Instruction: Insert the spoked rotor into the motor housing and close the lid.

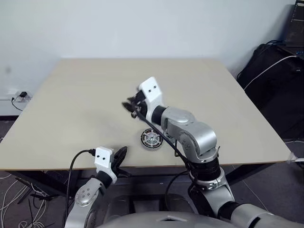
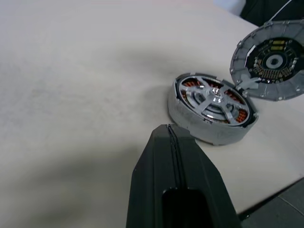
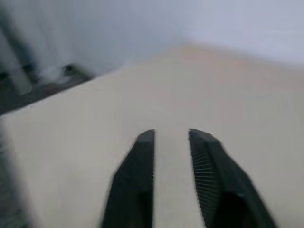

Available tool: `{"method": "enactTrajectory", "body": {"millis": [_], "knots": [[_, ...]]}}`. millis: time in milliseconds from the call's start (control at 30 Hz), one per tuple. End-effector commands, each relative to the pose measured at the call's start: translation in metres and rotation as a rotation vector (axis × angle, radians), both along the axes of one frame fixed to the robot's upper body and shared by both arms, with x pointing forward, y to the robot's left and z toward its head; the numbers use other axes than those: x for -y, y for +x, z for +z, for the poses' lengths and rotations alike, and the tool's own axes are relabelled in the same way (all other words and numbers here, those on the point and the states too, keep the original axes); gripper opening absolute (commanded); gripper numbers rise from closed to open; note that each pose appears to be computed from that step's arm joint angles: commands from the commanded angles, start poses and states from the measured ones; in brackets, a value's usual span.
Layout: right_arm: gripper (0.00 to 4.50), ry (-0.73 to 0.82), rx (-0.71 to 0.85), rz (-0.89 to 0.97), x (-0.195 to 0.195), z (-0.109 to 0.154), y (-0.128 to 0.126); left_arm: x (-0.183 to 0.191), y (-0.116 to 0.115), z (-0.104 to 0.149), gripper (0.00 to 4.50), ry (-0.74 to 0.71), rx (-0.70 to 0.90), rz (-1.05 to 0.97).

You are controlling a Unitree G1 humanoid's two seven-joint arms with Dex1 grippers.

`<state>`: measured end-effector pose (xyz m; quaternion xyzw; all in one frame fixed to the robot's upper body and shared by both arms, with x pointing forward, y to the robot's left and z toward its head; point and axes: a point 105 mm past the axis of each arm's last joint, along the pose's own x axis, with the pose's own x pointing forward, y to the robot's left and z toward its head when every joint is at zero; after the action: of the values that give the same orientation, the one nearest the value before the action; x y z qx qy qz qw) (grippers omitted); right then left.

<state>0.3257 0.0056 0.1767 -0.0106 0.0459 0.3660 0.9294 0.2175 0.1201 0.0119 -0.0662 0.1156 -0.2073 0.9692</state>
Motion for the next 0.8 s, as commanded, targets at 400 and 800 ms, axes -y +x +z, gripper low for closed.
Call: {"method": "enactTrajectory", "body": {"millis": [400,800], "knots": [[0.03,-0.467,0.158,-0.759,0.175,-0.051,0.03,0.002,0.032,0.035,0.0,0.107,0.228,0.077],[0.03,-0.631,-0.112,-0.464,0.161,-0.121,-0.025,0.006,0.033,0.032,0.0,0.109,0.221,0.036]]}}
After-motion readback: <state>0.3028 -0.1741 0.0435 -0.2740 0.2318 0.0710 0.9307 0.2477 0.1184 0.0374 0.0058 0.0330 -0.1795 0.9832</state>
